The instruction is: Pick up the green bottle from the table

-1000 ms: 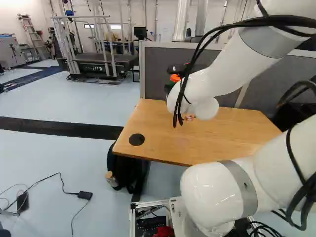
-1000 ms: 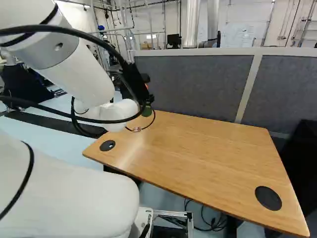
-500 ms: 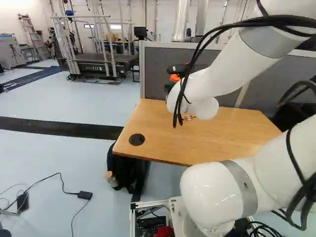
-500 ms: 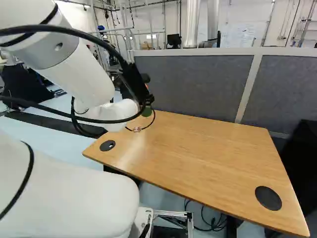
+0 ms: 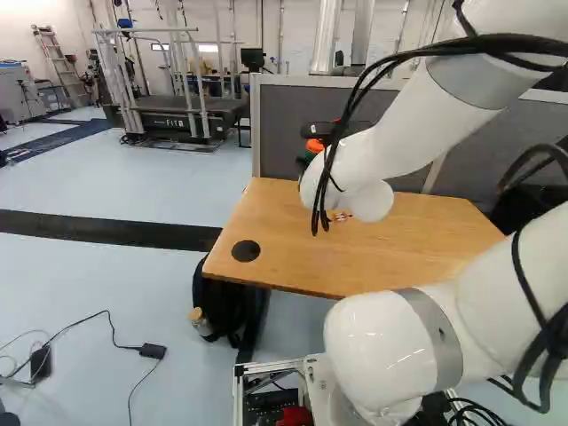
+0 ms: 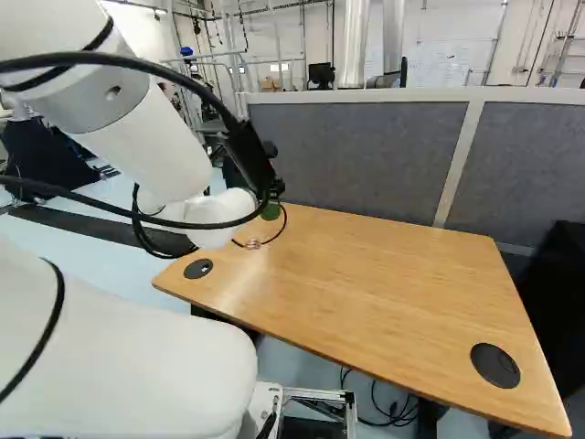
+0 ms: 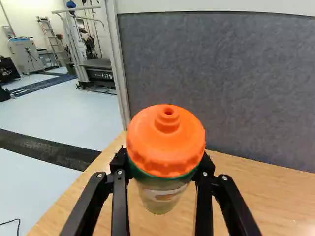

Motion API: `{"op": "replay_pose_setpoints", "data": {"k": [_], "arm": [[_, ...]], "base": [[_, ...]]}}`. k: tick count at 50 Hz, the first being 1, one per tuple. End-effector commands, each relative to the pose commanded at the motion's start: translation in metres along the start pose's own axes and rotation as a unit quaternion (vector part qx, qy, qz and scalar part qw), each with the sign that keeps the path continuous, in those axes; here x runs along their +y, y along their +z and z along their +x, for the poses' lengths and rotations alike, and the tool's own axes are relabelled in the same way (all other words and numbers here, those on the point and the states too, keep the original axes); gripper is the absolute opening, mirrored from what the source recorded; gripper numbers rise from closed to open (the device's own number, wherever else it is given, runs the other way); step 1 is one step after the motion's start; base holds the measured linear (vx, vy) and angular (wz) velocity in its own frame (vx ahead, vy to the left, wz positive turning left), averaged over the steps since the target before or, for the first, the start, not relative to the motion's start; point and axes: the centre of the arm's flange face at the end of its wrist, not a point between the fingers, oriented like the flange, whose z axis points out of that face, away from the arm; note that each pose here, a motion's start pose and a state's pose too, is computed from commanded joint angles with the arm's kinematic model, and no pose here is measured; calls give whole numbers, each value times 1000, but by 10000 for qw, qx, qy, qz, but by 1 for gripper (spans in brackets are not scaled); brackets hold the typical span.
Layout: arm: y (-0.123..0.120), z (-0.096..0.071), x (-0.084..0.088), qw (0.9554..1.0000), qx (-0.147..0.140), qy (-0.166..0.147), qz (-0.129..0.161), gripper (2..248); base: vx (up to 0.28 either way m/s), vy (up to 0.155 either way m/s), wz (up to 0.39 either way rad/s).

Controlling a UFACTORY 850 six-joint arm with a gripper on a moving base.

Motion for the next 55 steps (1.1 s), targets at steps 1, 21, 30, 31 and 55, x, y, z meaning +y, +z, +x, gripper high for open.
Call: {"op": "replay_pose_setpoints", "data": {"k": [1,21,30,31,55], "arm": [[0,-2,0,10000,-11,0,-1,21],[-14,-43,2,9995,-299,10,-37,21],[-20,-58,3,9992,-406,14,-50,21],[-21,-60,3,9991,-416,14,-51,21],[-28,-75,4,9986,-528,18,-64,21]], "base": [[0,0,0],[0,0,0],[0,0,0],[0,0,0],[0,0,0]]}}
